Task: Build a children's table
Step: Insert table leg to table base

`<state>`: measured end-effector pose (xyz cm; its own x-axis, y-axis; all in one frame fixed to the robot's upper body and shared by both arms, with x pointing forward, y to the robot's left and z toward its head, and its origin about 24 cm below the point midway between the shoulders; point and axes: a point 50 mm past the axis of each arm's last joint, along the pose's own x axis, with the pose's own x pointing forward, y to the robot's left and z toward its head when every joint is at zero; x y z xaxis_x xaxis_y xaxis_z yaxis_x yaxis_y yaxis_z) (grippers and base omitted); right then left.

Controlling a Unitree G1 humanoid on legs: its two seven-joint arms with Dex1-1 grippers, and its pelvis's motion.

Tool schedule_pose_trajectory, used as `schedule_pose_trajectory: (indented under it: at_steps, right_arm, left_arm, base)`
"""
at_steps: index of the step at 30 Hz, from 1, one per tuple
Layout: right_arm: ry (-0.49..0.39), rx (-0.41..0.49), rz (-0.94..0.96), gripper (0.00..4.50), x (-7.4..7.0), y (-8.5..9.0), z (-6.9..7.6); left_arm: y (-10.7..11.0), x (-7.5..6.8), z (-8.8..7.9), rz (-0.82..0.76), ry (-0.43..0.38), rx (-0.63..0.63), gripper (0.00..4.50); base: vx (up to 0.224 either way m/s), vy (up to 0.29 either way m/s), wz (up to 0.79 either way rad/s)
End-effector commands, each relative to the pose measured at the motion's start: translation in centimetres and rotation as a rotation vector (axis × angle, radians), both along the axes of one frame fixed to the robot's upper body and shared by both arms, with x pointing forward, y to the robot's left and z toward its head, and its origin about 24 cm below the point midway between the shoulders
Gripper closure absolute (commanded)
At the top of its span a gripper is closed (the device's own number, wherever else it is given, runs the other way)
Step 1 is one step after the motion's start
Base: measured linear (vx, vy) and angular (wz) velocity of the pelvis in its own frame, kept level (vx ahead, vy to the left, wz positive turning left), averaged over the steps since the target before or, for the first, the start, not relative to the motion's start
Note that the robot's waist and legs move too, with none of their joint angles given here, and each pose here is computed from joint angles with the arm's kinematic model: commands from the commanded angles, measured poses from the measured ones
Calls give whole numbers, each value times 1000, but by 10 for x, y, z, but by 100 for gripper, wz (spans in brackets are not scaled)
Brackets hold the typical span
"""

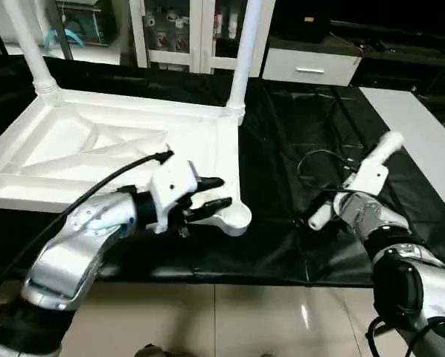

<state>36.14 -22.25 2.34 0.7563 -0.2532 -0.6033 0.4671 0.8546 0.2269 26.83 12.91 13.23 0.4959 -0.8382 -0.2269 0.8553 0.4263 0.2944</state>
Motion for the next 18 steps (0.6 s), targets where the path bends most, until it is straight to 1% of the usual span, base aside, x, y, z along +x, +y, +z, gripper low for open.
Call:
schedule_pose_trajectory:
  at_steps: [1,3,5,6,8,9,10,11,12,13,14,15,17,18]
  right_arm:
    - [37,15,-40,242,-9,-7,-10]
    - [35,14,-49,261,-10,-8,-10]
    - [30,25,-72,267,-12,-10,-12]
    - [25,26,-78,283,-13,-11,-12]
    - [14,26,-84,283,-13,-12,-11]
    - [-68,11,-82,290,-11,-14,-2]
    - [-166,-35,-42,295,-8,-14,9]
    - [-233,-68,-9,296,-6,-13,18]
    - [-332,-102,55,298,-4,-7,30]
    - [-393,-121,97,301,-3,-3,38]
    - [-434,-133,124,301,-3,0,43]
    - [-486,-147,158,306,-3,4,50]
    - [-633,-187,276,307,-4,19,70]
    - [-633,-187,276,307,-4,19,70]
  left_arm:
    - [4,5,5,52,-20,-33,268]
    - [4,7,6,62,-20,-46,268]
    - [4,14,8,103,-26,-80,268]
    - [4,17,9,125,-36,-86,268]
    - [4,21,9,147,-45,-90,268]
    - [0,30,13,201,-50,-143,268]
    - [-4,35,16,227,-31,-207,268]
    - [-6,38,18,242,-16,-251,251]
    - [-10,41,21,255,10,-305,241]
    - [-11,43,22,260,28,-338,234]
    - [-13,43,24,258,41,-362,234]
    - [-16,44,25,254,58,-393,215]
    - [-23,48,29,265,97,-476,191]
    - [-23,48,29,265,97,-476,191]
  base:
    - [0,0,0]
    - [0,0,0]
    - [0,0,0]
    - [0,0,0]
    - [0,0,0]
    - [0,0,0]
    - [0,0,0]
    - [0,0,0]
    - [0,0,0]
    - [0,0,0]
    - [0,0,0]
    - [0,0,0]
    - [0,0,0]
    - [0,0,0]
